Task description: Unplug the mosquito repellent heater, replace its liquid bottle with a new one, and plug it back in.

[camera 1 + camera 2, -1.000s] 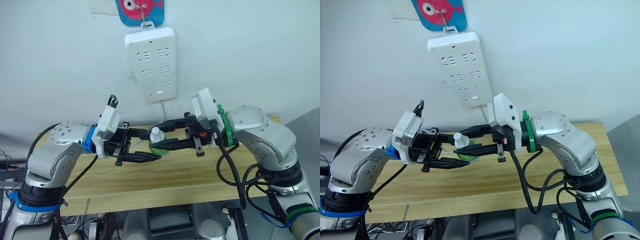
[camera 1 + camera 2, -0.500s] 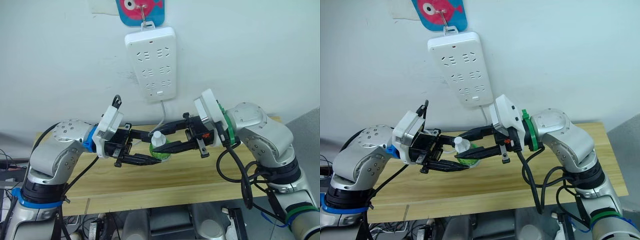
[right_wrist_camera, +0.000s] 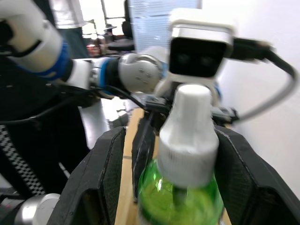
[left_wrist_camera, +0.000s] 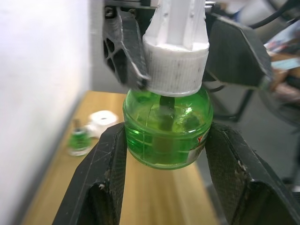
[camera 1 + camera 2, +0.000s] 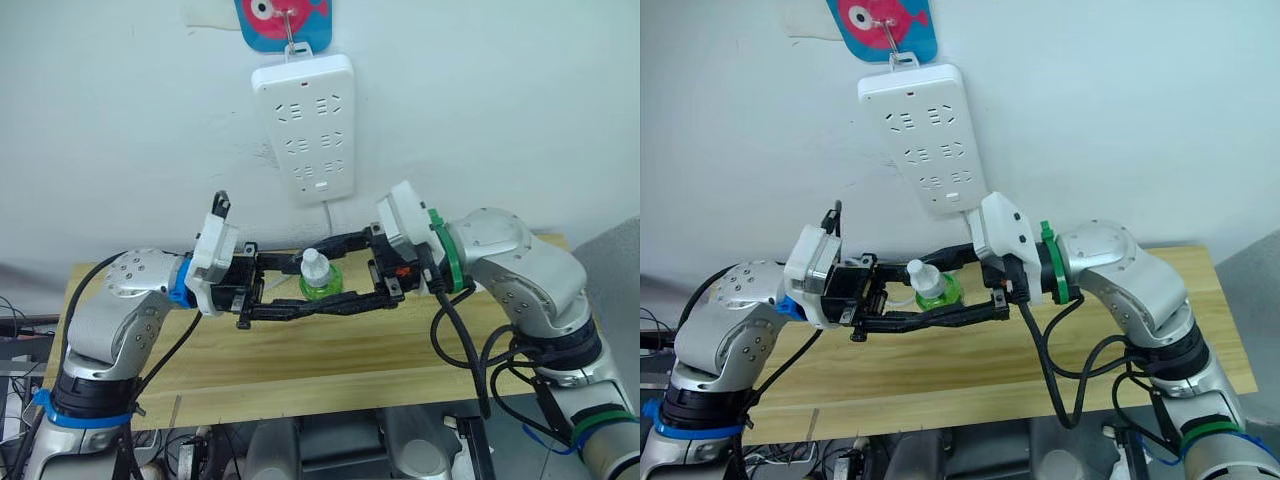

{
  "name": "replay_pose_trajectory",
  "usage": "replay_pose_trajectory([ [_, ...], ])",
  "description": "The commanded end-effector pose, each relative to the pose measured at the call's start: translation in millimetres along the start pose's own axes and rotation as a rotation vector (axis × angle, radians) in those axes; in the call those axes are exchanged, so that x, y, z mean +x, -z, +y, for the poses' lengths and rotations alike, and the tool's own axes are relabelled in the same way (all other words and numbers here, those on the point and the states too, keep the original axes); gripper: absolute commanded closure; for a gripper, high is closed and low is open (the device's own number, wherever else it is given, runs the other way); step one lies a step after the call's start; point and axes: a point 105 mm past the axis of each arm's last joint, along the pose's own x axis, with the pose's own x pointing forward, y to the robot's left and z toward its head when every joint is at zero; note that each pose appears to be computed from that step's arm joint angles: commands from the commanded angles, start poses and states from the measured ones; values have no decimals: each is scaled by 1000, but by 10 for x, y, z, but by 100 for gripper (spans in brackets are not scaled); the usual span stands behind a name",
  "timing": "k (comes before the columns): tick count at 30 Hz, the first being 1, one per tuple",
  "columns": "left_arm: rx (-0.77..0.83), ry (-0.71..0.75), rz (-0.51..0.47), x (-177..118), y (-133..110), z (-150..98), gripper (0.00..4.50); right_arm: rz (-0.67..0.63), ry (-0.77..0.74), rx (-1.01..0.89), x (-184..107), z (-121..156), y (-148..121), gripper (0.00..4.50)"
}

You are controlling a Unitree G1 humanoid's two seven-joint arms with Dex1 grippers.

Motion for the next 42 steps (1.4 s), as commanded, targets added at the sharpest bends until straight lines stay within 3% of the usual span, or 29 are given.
replay_pose_trajectory([
  [1,74,-60,-11,-23,-83,10,235,-16,35,-43,-11,53,-107,175],
  [14,76,-102,-23,43,-54,-12,235,-20,200,-62,50,-108,-137,175],
  [31,54,-92,-13,-4,-63,-63,235,-5,283,-62,15,-227,-93,175],
  [42,43,-91,10,-74,-25,-9,235,-1,269,-59,-99,-127,-92,175],
])
